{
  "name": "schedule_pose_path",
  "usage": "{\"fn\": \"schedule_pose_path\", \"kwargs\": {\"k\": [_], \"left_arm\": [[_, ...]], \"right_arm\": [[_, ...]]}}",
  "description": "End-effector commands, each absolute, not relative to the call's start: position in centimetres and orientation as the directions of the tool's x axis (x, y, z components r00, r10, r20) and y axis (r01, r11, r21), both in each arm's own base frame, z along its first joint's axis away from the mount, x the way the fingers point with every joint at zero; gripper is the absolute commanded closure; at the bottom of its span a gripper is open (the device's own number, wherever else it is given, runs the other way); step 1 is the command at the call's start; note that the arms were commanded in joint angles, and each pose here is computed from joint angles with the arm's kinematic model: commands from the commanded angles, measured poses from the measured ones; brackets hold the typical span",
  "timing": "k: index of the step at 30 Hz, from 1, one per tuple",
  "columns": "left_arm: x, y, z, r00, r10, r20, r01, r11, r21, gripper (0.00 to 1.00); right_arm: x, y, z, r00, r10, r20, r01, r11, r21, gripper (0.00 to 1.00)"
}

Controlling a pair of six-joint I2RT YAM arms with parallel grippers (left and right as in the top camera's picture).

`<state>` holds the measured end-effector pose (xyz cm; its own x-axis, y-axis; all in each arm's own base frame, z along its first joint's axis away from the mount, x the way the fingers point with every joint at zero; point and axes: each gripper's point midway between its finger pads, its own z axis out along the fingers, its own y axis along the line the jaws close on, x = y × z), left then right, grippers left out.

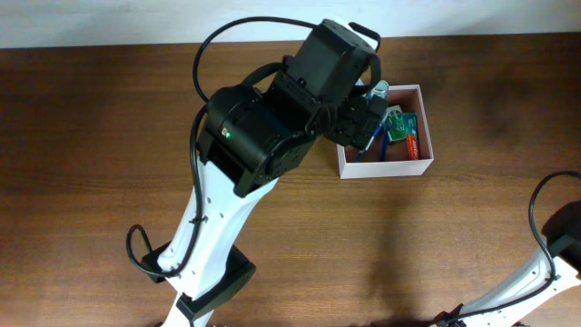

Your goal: Pack container

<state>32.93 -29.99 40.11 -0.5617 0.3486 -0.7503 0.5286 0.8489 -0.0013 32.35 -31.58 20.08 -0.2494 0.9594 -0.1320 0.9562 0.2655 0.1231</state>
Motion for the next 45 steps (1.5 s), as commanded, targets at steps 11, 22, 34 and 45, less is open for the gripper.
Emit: {"fn": "schedule_pose_path", "kwargs": {"k": [11, 22, 34, 45], "left_arm": [[31.1, -26.8, 44.6, -0.491, 0.300, -0.818, 0.507, 0.862, 0.012, 0.01], [32.3, -23.3, 47.6, -0.434, 0.231, -0.871, 0.381, 0.923, 0.055, 0.01], [40.0, -20.2, 46.7, -0.398, 0.035, -0.917, 0.387, 0.913, -0.133, 0.01], [39.3, -14.2, 42.8, -0.360, -0.035, -0.932, 0.308, 0.939, -0.154, 0.01]], "right_arm": [[32.3, -31.6, 19.8, -0.252, 0.959, -0.131, 0.958, 0.267, 0.108, 0.01], [32.3, -31.6, 19.8, -0.252, 0.959, -0.131, 0.958, 0.267, 0.108, 0.01], [32.3, -31.6, 19.8, -0.252, 0.959, -0.131, 0.958, 0.267, 0.108, 0.01], [32.3, -31.6, 19.8, -0.252, 0.959, -0.131, 0.958, 0.267, 0.108, 0.01]]}}
